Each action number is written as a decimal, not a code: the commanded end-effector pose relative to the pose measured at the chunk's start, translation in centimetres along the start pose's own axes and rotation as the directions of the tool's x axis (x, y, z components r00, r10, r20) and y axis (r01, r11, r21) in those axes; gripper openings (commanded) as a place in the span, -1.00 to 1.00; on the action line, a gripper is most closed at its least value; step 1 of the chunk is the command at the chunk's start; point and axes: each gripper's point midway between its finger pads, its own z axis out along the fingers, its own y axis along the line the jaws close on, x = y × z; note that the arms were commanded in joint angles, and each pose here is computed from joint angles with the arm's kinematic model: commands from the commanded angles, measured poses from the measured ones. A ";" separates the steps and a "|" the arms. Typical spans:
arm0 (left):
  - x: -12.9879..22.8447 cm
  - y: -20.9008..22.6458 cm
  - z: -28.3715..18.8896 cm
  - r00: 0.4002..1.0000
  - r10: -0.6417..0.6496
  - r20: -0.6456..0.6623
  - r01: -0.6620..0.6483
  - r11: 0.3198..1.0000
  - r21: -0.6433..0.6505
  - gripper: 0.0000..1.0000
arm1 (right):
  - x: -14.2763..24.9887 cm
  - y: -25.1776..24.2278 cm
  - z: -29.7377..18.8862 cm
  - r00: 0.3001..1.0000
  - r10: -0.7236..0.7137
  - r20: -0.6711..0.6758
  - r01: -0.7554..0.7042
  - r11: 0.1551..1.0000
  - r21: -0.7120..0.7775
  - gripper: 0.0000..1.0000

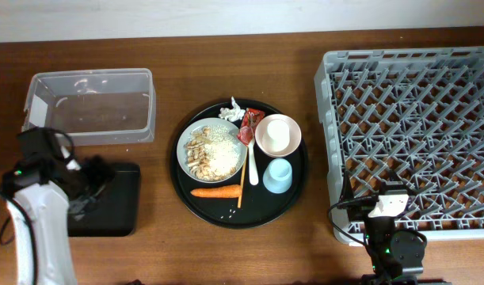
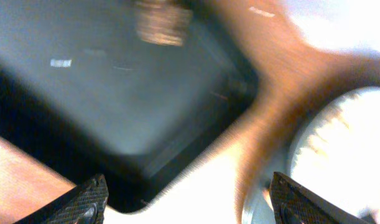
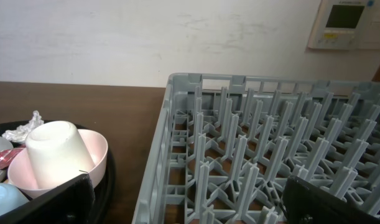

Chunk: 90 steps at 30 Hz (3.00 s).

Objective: Sort waste into correct bins and load items into the dishwasher rack
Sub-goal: 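Carry the mushroom piece left and drop it on the black tray, then reach back and grasp the orange carrot with the left gripper, then carry the carrot left and release it onto the black tray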

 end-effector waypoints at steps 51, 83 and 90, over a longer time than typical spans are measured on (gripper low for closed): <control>21.9 -14.2 11.5 -0.139 0.984 -0.109 -0.971 -0.114 0.209 0.58 | 0.3 -0.4 0.0 1.000 -0.003 -0.005 0.003 1.000 0.019 0.97; 21.8 -13.0 12.4 -0.155 0.975 -0.157 -0.978 -0.129 0.165 -0.21 | 0.3 -0.4 0.0 1.000 -0.003 -0.005 0.003 1.000 0.019 0.97; 21.7 -13.8 11.8 -0.139 0.979 -0.152 -0.980 -0.114 0.161 -0.51 | 0.3 -0.4 0.0 1.000 -0.003 -0.005 0.003 1.000 0.019 0.97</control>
